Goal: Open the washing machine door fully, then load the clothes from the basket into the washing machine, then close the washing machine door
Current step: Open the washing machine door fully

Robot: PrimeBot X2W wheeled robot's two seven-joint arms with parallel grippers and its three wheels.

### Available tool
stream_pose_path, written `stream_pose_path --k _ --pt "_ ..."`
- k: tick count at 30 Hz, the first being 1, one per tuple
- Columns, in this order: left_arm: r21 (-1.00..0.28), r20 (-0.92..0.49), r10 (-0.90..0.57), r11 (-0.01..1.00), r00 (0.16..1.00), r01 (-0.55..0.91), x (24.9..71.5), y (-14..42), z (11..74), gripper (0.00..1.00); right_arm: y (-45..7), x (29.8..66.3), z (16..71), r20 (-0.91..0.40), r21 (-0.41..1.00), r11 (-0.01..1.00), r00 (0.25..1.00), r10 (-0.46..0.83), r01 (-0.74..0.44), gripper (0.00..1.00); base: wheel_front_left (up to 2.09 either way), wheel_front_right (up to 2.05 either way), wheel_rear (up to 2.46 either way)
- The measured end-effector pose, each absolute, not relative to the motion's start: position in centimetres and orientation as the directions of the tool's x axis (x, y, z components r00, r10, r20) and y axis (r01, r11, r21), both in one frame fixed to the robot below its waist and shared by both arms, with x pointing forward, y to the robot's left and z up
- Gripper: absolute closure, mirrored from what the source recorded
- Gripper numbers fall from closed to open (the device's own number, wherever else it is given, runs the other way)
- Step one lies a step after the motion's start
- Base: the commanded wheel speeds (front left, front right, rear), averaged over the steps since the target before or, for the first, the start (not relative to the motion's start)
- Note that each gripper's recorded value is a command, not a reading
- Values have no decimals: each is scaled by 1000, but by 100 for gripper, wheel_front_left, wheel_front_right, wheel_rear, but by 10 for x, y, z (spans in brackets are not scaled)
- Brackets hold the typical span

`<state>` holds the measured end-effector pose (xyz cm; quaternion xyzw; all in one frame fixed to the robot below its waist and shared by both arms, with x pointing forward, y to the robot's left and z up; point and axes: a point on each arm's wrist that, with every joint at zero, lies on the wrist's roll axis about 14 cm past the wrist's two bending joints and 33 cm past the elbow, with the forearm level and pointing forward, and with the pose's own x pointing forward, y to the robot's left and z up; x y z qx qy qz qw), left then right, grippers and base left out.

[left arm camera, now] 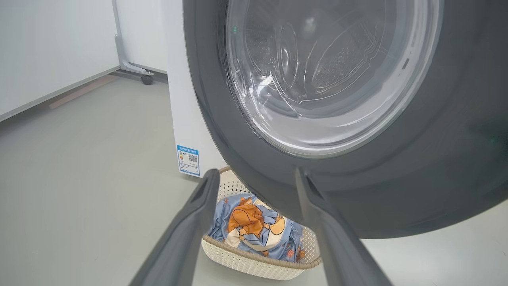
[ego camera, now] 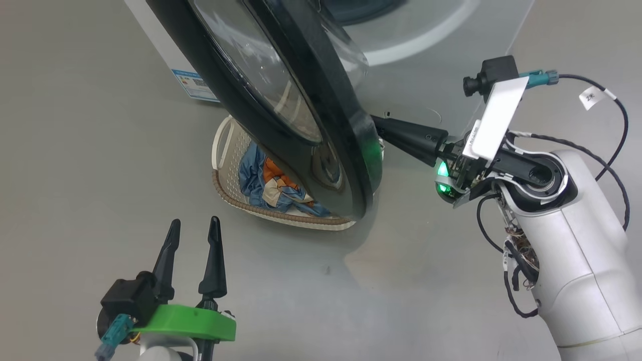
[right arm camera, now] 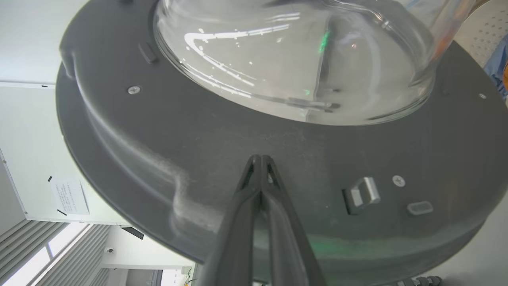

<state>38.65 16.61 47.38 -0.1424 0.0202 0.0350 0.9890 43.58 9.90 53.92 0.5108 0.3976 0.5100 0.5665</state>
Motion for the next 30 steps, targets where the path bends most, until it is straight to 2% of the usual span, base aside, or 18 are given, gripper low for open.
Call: stream_pose_path --k 30 --pt "-309 38 167 940 985 -147 327 193 508 0 151 364 568 80 977 -65 66 995 -202 100 0 0 0"
